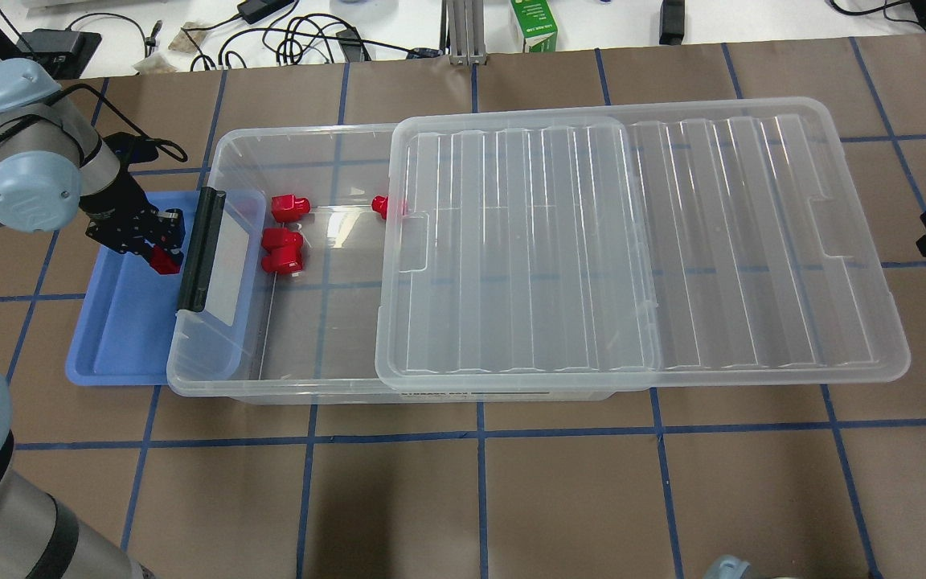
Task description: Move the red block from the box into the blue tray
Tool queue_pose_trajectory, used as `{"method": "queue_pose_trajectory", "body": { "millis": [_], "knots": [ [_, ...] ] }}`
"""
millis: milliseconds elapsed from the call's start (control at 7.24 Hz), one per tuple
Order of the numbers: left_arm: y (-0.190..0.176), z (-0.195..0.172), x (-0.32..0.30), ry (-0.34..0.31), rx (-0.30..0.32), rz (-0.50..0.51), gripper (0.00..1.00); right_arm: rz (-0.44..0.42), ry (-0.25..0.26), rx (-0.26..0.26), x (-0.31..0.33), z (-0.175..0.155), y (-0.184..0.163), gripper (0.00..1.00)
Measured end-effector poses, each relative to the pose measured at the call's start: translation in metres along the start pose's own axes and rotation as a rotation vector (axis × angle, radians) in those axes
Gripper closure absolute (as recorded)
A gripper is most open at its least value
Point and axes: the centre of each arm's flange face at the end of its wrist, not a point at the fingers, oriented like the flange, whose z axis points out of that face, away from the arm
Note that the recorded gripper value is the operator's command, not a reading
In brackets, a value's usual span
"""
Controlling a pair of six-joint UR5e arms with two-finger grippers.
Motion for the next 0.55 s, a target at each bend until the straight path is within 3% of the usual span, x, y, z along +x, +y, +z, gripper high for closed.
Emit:
{"method": "queue_pose_trajectory", "body": {
  "millis": [415,553],
  "knots": [
    [-0.002,0.018,-0.005,0.006,-0.021,-0.001,1.0,0.005,-0.019,0.022,-0.021,0.013,-0.005,0.0],
    [-0.003,0.021,-0.009,-0.004,-0.016,-0.003,0.93,0.01,-0.022,0.029,-0.036,0.013,-0.01,0.0]
  ]
}}
